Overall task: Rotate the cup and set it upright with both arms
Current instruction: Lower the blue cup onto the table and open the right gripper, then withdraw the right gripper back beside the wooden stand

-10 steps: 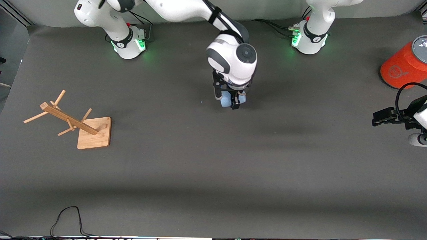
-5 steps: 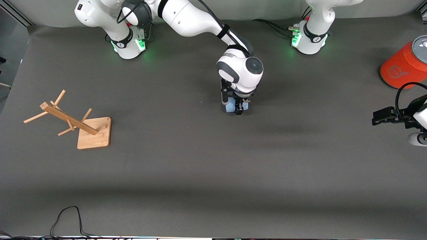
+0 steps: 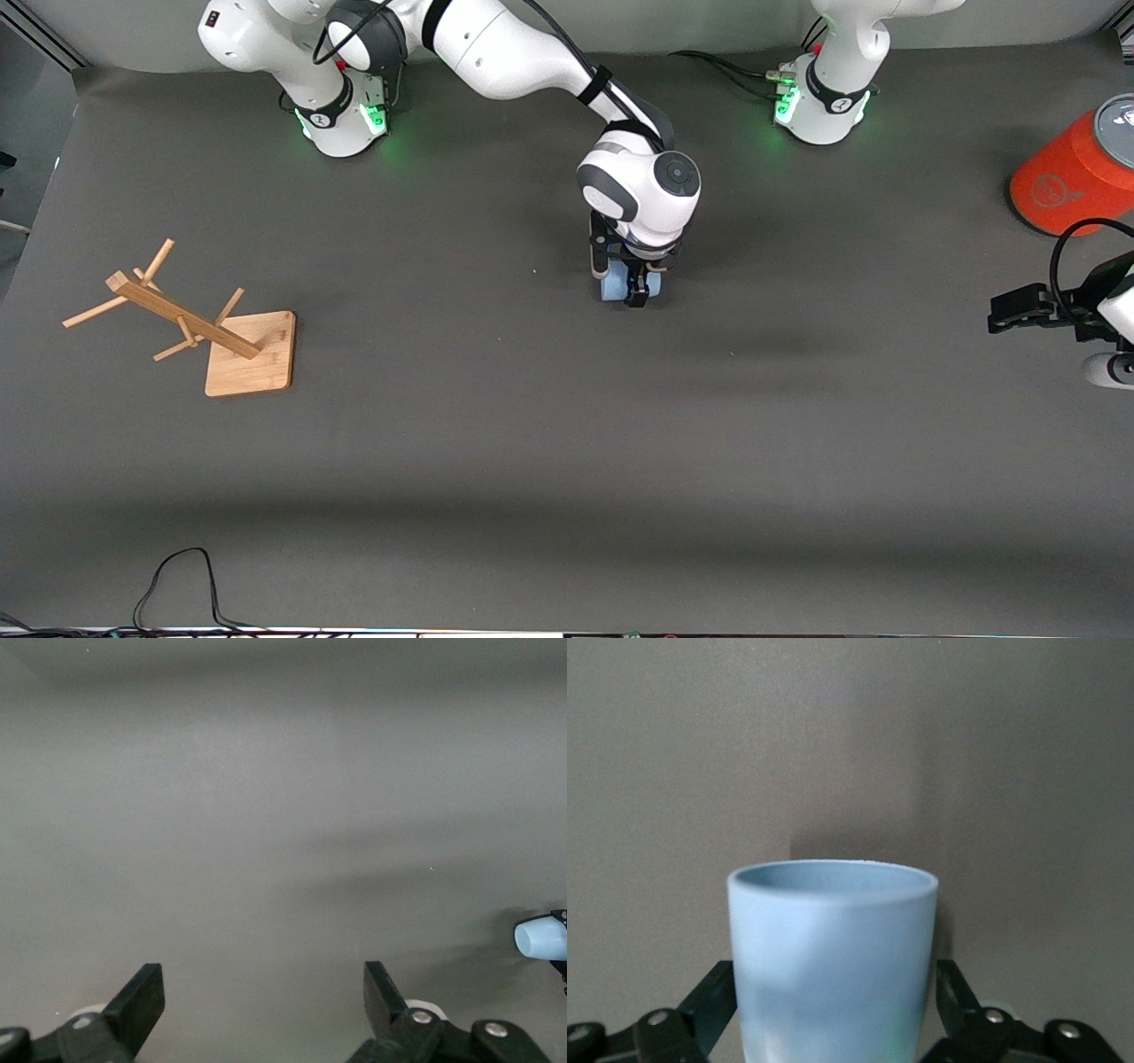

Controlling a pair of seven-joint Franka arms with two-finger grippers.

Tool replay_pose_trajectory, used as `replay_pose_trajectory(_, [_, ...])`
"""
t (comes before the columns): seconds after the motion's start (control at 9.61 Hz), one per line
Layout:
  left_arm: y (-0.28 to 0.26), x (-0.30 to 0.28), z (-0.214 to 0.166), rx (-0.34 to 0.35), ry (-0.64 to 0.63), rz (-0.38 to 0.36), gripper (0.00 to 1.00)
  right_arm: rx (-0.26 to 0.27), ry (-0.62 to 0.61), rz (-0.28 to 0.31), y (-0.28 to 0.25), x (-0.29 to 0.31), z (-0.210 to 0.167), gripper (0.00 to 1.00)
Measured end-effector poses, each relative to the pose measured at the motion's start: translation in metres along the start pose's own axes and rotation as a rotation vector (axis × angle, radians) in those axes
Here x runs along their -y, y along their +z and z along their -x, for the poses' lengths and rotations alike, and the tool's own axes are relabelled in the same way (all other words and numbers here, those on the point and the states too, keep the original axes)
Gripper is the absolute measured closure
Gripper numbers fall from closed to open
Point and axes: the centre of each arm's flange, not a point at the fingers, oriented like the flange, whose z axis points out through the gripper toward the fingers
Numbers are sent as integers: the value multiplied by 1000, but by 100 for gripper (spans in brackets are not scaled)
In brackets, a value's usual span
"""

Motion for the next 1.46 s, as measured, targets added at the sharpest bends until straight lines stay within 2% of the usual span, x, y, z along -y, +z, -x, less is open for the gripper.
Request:
replay_pose_trajectory(0.42, [0,0,0,0,0,0,0,12,5,-11,-19,6,0,0])
replay_pose_trajectory(0.62, [0,0,0,0,0,0,0,-19,14,27,-60,6,-11,0])
replay_pose_trajectory(0.94, [0,0,0,1,0,0,0,17,-24,106,-146,9,-39,0])
replay_pose_trajectory(1.25, [0,0,0,1,0,0,0,12,-198,210,-226,60,-133,0])
replay_pose_trajectory(1.46, [0,0,0,2,0,0,0,44,-321,257,-267,95,-209,0])
